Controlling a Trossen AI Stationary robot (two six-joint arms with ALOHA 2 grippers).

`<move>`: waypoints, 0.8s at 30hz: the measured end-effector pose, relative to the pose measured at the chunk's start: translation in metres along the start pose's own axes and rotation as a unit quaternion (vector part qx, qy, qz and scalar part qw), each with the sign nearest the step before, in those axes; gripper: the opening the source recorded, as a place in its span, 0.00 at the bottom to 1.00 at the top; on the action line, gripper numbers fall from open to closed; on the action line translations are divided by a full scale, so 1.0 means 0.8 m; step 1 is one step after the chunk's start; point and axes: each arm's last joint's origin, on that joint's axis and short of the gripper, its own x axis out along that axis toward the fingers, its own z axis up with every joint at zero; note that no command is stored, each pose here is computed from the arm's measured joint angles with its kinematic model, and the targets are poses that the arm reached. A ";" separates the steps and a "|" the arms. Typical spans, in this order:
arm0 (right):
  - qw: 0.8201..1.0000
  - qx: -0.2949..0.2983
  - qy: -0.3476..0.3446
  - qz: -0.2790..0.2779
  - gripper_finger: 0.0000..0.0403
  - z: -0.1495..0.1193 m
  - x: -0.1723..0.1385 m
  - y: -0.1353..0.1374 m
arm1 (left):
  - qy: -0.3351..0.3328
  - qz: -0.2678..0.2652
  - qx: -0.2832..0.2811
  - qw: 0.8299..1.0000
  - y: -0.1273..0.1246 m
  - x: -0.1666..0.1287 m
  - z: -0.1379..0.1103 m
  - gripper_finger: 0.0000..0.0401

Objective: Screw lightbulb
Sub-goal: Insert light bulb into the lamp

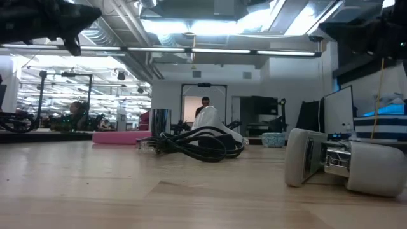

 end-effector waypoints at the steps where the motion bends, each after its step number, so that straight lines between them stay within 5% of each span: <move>1: 1.000 0.000 -0.004 -0.002 0.80 0.001 0.000 0.000 | -0.003 0.000 0.012 1.000 0.000 0.000 0.001 0.01; 11: 0.999 0.019 -0.042 -0.022 0.80 0.010 -0.001 -0.006 | -0.033 0.003 0.080 0.996 0.000 0.000 0.008 0.01; 24: 0.989 0.067 -0.088 -0.095 0.80 0.023 -0.004 -0.018 | -0.080 0.031 0.074 0.994 0.002 -0.002 0.021 0.01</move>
